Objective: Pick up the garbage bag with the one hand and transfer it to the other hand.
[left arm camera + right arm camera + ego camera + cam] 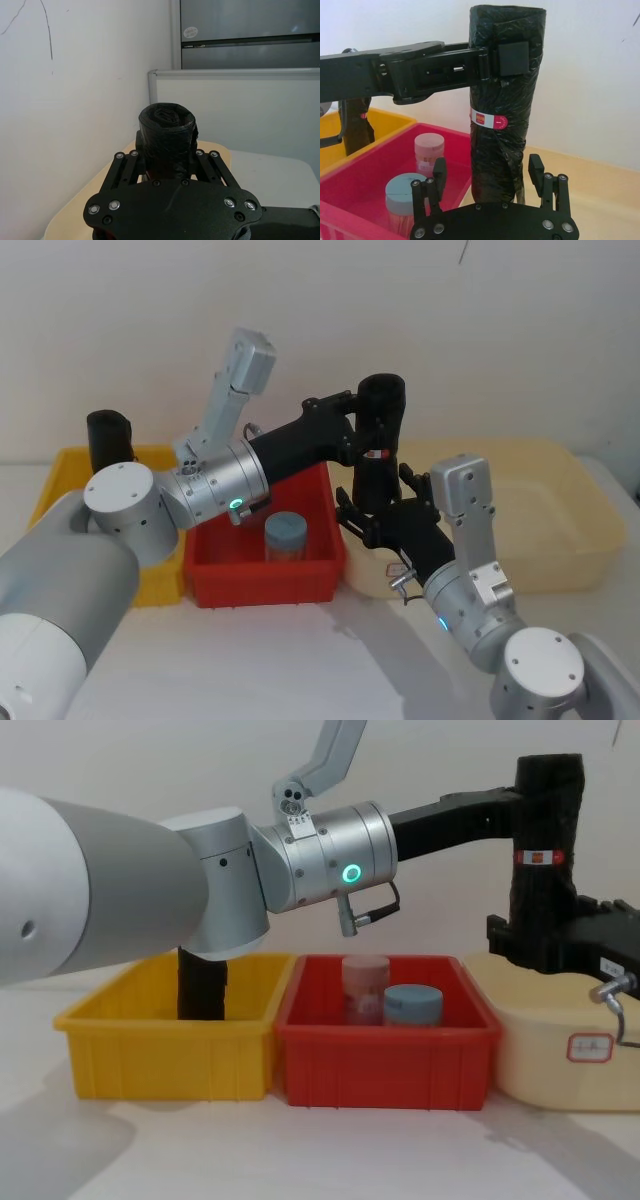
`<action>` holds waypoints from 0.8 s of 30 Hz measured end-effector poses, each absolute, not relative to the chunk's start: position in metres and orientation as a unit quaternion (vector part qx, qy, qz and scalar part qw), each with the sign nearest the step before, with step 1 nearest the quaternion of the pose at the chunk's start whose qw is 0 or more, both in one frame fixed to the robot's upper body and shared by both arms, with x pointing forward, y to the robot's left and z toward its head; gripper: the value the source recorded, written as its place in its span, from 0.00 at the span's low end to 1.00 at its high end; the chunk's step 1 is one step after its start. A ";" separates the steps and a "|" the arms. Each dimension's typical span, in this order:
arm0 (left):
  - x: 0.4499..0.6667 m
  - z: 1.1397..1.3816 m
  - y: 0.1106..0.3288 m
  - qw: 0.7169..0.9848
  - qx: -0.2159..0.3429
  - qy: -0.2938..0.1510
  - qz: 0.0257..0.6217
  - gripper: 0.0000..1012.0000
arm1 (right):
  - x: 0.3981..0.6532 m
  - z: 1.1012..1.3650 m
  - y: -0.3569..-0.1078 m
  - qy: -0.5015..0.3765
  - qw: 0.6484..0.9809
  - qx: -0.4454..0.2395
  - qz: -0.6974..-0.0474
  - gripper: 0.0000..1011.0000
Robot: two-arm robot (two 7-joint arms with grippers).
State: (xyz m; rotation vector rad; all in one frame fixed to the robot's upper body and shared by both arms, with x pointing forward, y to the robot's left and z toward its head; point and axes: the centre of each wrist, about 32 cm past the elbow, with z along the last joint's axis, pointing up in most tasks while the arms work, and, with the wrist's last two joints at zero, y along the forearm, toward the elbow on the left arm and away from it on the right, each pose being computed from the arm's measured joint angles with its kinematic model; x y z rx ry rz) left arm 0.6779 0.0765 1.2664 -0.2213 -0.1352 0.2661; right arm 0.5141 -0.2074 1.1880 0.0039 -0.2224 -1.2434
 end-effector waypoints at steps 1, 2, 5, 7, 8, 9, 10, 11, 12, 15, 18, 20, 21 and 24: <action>0.678 1.266 0.076 0.983 -0.110 -0.067 0.132 0.41 | 0.515 1.188 -0.207 -0.103 0.807 0.002 -0.581 0.99; 0.678 1.266 0.076 0.983 -0.110 -0.067 0.132 0.41 | 0.515 1.188 -0.207 -0.103 0.807 0.001 -0.581 0.99; 0.678 1.266 0.076 0.983 -0.110 -0.067 0.132 0.41 | 0.518 1.189 -0.205 -0.103 0.807 -0.002 -0.582 0.99; 0.678 1.266 0.076 0.983 -0.110 -0.067 0.132 0.41 | 0.521 1.189 -0.203 -0.103 0.807 -0.005 -0.582 0.99; 0.678 1.266 0.076 0.983 -0.110 -0.067 0.132 0.41 | 0.522 1.189 -0.202 -0.103 0.806 -0.008 -0.582 0.99; 0.678 1.266 0.076 0.983 -0.110 -0.067 0.132 0.41 | 0.523 1.189 -0.202 -0.104 0.806 -0.009 -0.583 0.99; 0.678 1.266 0.076 0.983 -0.110 -0.067 0.132 0.41 | 0.523 1.189 -0.201 -0.104 0.806 -0.011 -0.583 0.99; 0.678 1.266 0.076 0.983 -0.110 -0.067 0.132 0.41 | 0.524 1.189 -0.201 -0.104 0.806 -0.012 -0.583 0.99; 0.678 1.266 0.076 0.983 -0.110 -0.067 0.132 0.41 | 0.525 1.189 -0.200 -0.106 0.804 -0.015 -0.585 0.95; 0.678 1.266 0.076 0.983 -0.110 -0.067 0.132 0.41 | 0.528 1.190 -0.197 -0.109 0.802 -0.019 -0.587 0.91; 0.678 1.266 0.076 0.983 -0.110 -0.067 0.132 0.41 | 0.530 1.190 -0.195 -0.112 0.799 -0.023 -0.590 0.83; 0.678 1.266 0.077 0.983 -0.110 -0.067 0.132 0.41 | 0.531 1.190 -0.195 -0.113 0.798 -0.024 -0.592 0.79; 0.678 1.266 0.076 0.983 -0.110 -0.067 0.132 0.41 | 0.532 1.190 -0.194 -0.113 0.797 -0.025 -0.593 0.74; 0.678 1.266 0.077 0.983 -0.110 -0.067 0.132 0.41 | 0.533 1.190 -0.193 -0.114 0.796 -0.025 -0.594 0.66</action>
